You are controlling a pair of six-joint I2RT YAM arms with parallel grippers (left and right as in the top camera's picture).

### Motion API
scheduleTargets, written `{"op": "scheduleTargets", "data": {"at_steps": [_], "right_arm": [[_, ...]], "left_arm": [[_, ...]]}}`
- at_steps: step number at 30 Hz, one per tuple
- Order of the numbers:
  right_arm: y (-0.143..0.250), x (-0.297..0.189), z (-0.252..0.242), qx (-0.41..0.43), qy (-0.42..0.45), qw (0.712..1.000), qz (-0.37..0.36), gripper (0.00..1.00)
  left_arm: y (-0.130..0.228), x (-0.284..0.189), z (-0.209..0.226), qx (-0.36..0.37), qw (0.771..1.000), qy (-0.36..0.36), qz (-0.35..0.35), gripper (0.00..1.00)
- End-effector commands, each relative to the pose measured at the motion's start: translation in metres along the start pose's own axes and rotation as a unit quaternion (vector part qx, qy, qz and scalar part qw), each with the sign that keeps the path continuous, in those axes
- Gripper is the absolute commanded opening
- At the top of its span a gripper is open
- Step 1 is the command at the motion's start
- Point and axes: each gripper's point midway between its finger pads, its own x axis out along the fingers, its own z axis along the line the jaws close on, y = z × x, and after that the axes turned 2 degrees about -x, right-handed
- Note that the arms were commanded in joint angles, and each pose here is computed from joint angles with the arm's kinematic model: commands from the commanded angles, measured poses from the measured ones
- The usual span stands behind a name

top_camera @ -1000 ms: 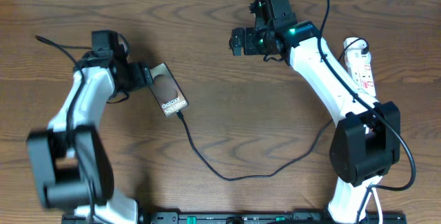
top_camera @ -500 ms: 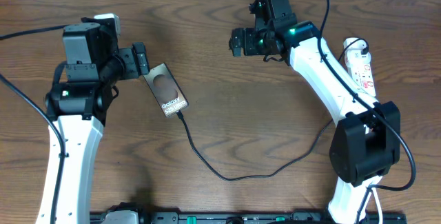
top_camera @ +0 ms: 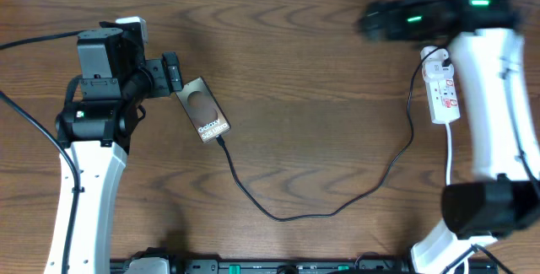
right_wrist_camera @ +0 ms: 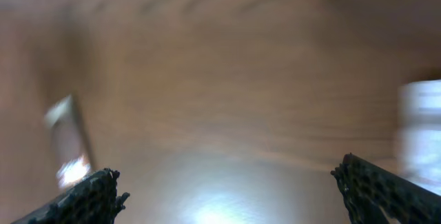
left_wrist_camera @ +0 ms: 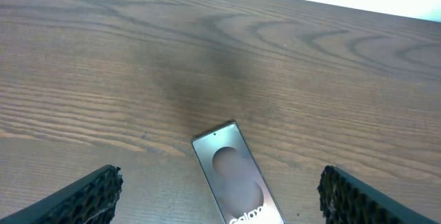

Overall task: Plug charger to phone and switch on socket
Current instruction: 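Move the right gripper over the power strip's switch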

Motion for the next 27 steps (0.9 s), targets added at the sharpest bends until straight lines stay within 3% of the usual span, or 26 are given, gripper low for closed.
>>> {"op": "scheduleTargets", "data": {"at_steps": [1,6,11,15,20,27], "right_arm": [[-0.002,-0.028,-0.085,0.040,0.097,0.994,-0.018,0.99],[0.032,-0.047,-0.176,0.128,0.168,0.978,0.005,0.99],[0.075,-0.028,-0.226,0.146,0.184,0.971,0.035,0.99],[0.107,0.011,-0.221,0.069,0.126,0.987,0.070,0.99],[0.127,0.056,-0.192,-0.043,0.010,0.998,0.043,0.99],[0.147,0.084,-0.193,-0.035,0.000,0.999,0.020,0.99]], "left_arm": [[-0.003,-0.001,0.002,0.010,1.000,-0.007,-0.003,0.92],[-0.002,-0.001,0.002,0.010,1.000,-0.007,-0.003,0.92],[-0.002,-0.001,0.002,0.010,1.000,-0.007,-0.003,0.92],[-0.002,-0.001,0.002,0.010,1.000,-0.007,-0.003,0.92],[-0.002,-0.001,0.002,0.010,1.000,-0.007,-0.003,0.92],[-0.003,-0.001,0.002,0.010,1.000,-0.007,-0.003,0.92]]}}
